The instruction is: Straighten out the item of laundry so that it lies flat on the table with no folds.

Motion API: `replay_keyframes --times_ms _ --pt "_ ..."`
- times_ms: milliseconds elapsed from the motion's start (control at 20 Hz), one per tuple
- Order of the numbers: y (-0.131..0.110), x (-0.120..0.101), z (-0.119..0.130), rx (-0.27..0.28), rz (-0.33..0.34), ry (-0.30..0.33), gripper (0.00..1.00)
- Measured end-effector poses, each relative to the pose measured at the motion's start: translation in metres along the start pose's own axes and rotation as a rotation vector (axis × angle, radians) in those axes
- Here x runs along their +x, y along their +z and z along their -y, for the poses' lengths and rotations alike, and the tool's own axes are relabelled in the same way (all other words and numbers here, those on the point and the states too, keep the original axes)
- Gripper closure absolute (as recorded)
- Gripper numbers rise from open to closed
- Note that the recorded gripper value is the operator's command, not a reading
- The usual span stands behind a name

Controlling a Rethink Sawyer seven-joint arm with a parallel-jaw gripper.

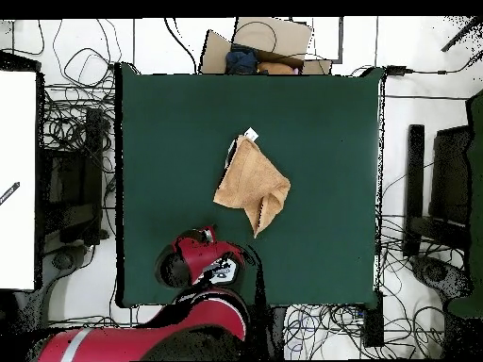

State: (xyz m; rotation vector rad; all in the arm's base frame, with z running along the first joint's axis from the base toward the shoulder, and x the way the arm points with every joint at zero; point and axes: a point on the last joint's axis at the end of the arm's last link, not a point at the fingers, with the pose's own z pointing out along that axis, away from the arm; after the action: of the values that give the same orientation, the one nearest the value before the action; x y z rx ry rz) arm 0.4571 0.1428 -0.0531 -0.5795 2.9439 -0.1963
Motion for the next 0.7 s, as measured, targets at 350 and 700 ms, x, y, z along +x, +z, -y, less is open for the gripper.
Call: replay_keyframes --times_ms 350,700 --pt "-0.0003 -0.0002 -0.0003 0.011 -0.003 0.003 0.00" --pt "-0.0001 -0.0017 -0.0065 0.060 -0.008 -0.012 0.00"
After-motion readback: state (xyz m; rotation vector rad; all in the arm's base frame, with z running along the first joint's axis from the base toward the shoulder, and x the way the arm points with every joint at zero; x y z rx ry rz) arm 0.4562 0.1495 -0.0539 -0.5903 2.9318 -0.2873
